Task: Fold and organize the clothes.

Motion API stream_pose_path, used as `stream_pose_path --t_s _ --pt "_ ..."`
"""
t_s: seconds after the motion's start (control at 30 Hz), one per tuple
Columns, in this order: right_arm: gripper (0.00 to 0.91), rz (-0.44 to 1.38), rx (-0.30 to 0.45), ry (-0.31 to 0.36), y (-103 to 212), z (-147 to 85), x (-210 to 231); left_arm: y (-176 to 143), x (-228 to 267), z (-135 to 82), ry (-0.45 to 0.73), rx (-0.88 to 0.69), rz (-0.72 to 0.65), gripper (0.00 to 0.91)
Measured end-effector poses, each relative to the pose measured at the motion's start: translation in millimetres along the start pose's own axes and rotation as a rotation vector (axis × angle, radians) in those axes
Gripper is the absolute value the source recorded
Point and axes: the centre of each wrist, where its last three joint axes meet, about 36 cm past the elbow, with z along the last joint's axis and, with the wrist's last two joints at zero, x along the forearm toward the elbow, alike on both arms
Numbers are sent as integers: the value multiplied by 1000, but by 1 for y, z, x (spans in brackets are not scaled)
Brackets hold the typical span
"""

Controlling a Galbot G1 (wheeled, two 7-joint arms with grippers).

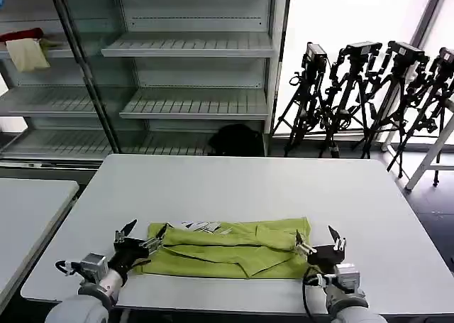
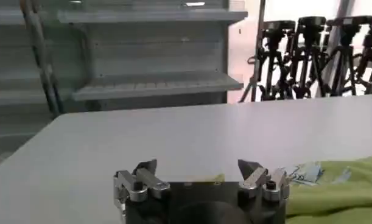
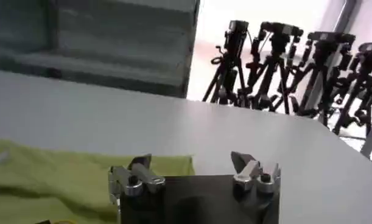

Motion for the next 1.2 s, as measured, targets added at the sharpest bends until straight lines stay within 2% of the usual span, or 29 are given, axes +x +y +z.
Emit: stream_pose_path --t_s 0.23,0.53,0.57,0.6,0.63,0.7,0.73,1.2 --pt "907 -27 -100 -75 -12 -11 -4 -12 3 15 11 21 -66 907" --pt "907 -44 -147 -114 -18 -16 -3 -21 -4 29 39 26 -100 897" --pt "907 -44 -150 -117 -18 -16 -3 -21 -5 30 41 27 -101 856" --pt "907 -44 -152 -121 -19 -16 -3 -22 -6 31 45 29 -101 756" --pt "907 -44 -155 -123 -19 -17 -3 -22 -7 32 49 32 -103 484" --pt "907 -42 -160 -125 -19 -16 -4 -23 -9 34 60 39 -104 91" --pt "907 -40 -162 -126 -19 -16 -5 -24 -10 35 65 44 -102 30" --pt "907 -10 -178 -131 -23 -16 -12 -27 -13 35 117 116 -55 10"
